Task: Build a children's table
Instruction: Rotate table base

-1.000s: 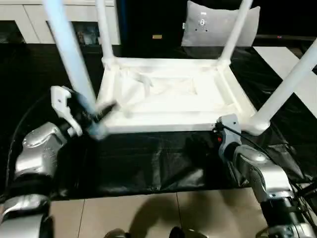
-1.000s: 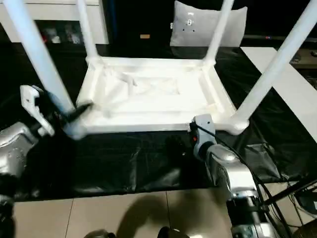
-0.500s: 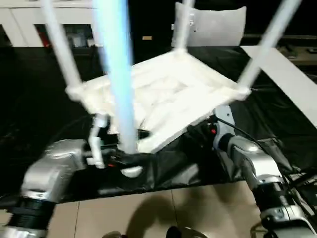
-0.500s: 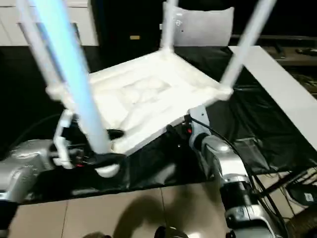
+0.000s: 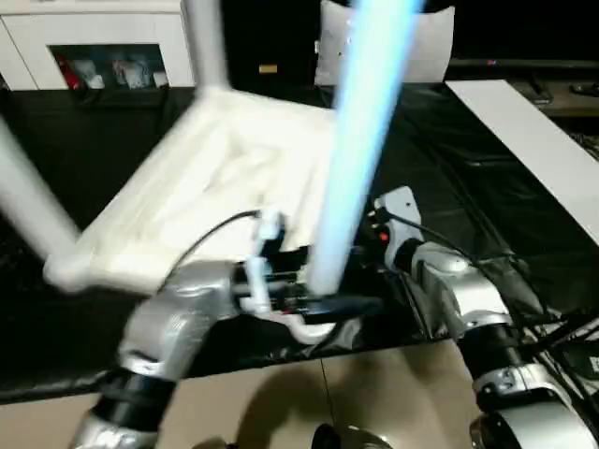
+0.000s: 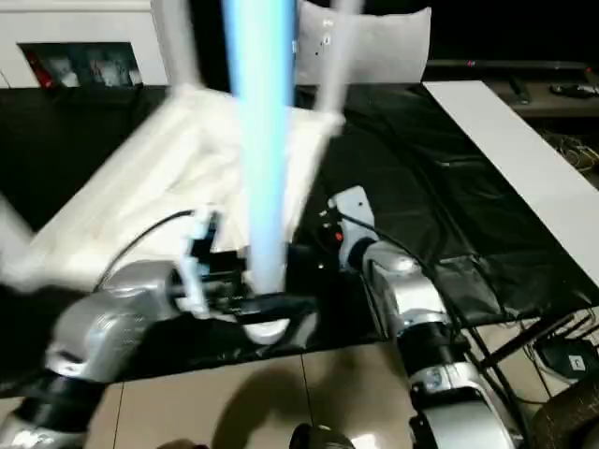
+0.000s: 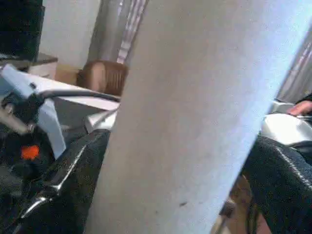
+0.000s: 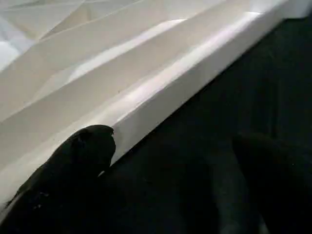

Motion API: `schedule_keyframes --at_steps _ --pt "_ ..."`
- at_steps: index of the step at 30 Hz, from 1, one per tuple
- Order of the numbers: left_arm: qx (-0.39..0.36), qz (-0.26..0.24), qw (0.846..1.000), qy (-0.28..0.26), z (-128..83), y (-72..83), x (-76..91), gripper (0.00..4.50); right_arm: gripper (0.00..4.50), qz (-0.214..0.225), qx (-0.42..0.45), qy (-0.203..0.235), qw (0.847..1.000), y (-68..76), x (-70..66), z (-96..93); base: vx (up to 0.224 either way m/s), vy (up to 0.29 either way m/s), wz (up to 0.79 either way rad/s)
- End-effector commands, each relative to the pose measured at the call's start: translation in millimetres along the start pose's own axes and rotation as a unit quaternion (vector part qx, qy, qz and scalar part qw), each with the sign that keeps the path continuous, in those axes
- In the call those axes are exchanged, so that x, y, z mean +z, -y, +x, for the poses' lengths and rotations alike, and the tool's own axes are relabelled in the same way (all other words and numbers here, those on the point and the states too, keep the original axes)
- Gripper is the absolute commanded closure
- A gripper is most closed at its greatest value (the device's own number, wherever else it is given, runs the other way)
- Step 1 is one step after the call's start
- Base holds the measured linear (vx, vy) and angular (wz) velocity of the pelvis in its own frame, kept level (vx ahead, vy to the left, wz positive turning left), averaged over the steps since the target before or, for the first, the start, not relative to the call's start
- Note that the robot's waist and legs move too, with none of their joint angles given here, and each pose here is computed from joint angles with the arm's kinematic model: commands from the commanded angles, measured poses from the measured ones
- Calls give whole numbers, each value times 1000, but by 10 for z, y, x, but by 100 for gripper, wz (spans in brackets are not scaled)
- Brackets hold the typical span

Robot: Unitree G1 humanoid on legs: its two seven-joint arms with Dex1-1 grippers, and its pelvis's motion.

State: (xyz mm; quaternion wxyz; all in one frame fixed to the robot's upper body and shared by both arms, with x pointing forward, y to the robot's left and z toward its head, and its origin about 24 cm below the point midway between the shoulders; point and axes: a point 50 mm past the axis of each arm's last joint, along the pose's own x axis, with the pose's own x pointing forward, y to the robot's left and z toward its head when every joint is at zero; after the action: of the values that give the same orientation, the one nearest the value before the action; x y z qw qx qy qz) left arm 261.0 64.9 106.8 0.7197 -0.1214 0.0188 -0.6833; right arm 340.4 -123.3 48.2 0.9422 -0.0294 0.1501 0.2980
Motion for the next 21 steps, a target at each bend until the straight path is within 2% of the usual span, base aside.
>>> schedule_keyframes --at_steps 1,2,3,4,6,8,11,13,17,18,19,21 --pt "24 30 999 -4 109 -52 22 4 0 -16 30 7 999 -98 56 57 0 0 0" --pt "24 30 999 -4 109 -52 22 4 0 -16 30 7 999 -98 56 57 0 0 0" --pt "43 44 998 -4 117 -96 32 4 0 -18 23 4 1000 -76 41 44 0 0 0" --pt "92 65 994 -3 115 -204 63 4 0 -16 2 -1 1000 -11 7 11 0 0 0" --pt "113 71 991 -3 107 -248 77 4 0 -14 -8 -2 1000 16 -6 -3 0 0 0" --pt "152 88 985 3 45 -347 127 4 0 -10 -48 -13 999 149 -78 -75 0 0 0" --pt "172 96 980 4 -29 -399 155 4 0 2 -89 -21 996 302 -165 -187 0 0 0" --pt "169 97 981 5 -54 -392 158 4 0 6 -101 -19 995 377 -199 -269 0 0 0" --pt "151 102 983 -12 -69 -345 116 4 0 7 -101 -14 995 420 -210 -350 0 0 0" --pt "146 105 983 -27 -84 -327 81 4 0 8 -99 -10 995 435 -203 -380 0 0 0" --pt "139 110 982 -70 -155 -304 -13 4 0 6 -100 -3 995 484 -176 -452 0 0 0" --pt "139 110 980 -86 -189 -299 -46 4 0 8 -99 -2 995 499 -169 -478 0 0 0"
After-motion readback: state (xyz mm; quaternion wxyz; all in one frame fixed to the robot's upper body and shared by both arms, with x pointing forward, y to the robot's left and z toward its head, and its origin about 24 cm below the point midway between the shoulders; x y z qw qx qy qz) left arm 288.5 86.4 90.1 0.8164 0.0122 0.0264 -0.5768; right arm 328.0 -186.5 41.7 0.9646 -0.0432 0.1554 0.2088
